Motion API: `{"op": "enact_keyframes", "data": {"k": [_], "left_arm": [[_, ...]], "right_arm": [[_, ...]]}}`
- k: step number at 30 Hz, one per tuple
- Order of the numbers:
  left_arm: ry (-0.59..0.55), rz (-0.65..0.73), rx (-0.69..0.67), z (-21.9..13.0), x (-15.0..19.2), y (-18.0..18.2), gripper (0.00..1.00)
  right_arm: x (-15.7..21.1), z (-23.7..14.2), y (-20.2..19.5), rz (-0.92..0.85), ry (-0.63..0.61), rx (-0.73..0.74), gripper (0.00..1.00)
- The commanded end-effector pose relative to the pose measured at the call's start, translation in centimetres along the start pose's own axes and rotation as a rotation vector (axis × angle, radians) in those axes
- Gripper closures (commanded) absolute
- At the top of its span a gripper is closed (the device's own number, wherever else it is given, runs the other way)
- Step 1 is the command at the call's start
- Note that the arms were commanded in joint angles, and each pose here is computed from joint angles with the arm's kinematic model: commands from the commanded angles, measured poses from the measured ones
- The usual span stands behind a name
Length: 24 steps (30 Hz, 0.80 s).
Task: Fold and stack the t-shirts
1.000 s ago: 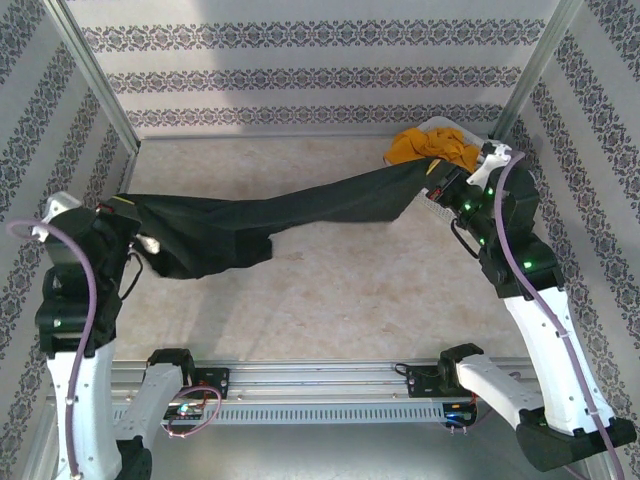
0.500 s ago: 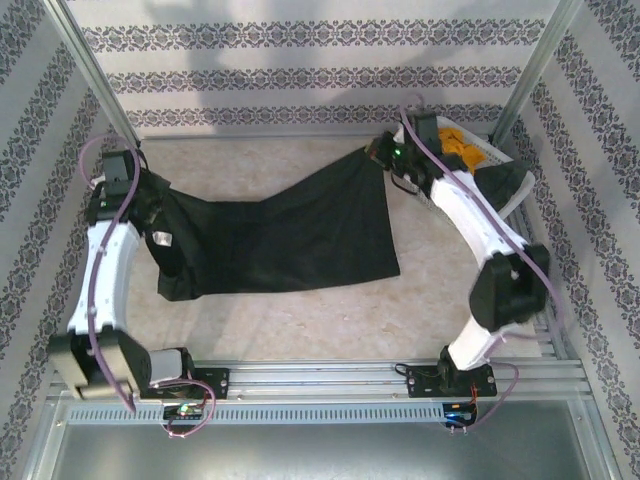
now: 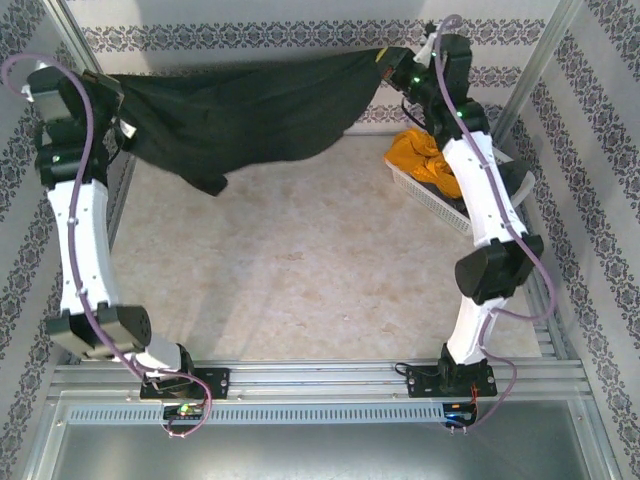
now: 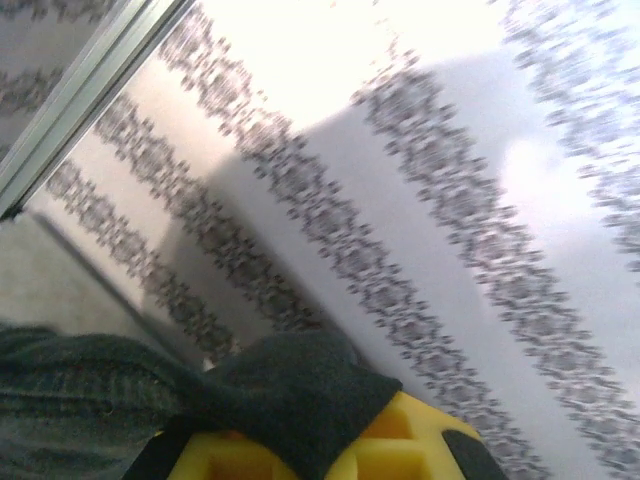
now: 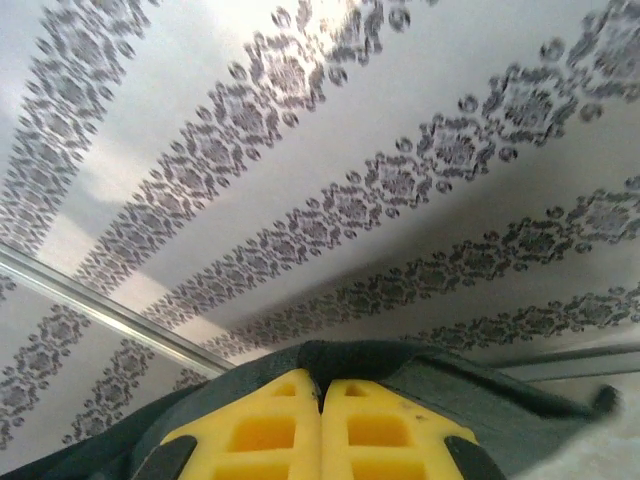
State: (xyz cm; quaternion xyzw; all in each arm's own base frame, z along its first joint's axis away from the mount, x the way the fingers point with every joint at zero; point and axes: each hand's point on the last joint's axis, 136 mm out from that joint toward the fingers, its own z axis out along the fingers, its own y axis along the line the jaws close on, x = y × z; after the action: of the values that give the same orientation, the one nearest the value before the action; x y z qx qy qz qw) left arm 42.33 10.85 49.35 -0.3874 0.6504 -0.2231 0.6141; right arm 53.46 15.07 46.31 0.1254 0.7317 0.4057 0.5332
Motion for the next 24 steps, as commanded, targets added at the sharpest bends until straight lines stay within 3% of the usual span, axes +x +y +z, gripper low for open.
{"op": "enact_keyframes", "data": {"k": [1,3,7,9,12,13,14,17,24], "left_arm": [[-0.058,0.012,-0.078,-3.6,-0.7,1.9,1.00],[-0.043,-0.024,-0.194,-5.5,1.2,5.4,1.00],[0.065,-0.082,-0.409,-8.5,8.1,14.1,1.00],[0.151,-0.091,-0.489,-9.3,12.2,18.3,0.89],[0.304,-0.088,-0.605,-10.6,18.1,23.9,0.59],[0.355,-0.089,-0.647,-11.1,19.9,25.6,0.49],[0.403,-0.092,-0.688,-11.8,21.4,26.9,0.44],[0.496,-0.080,-0.739,-13.6,24.2,28.8,0.39],[0.638,-0.120,-0.792,-18.3,28.8,30.4,0.44]], "right_arm": [[0.7,-3.6,-1.1,0.030,-0.019,0.066,1.00],[3.0,-5.7,-3.3,0.050,0.004,0.137,1.00],[12.0,-10.0,-10.6,0.105,0.152,0.335,1.00],[17.3,-12.2,-14.8,0.143,0.246,0.444,1.00],[24.4,-14.8,-20.7,0.195,0.401,0.590,0.59],[25.8,-15.3,-22.0,0.199,0.446,0.625,0.52],[27.1,-16.0,-23.2,0.194,0.493,0.671,0.48],[29.0,-17.2,-24.7,0.176,0.581,0.732,0.41],[30.0,-17.5,-24.3,0.102,0.628,0.741,0.43]]}}
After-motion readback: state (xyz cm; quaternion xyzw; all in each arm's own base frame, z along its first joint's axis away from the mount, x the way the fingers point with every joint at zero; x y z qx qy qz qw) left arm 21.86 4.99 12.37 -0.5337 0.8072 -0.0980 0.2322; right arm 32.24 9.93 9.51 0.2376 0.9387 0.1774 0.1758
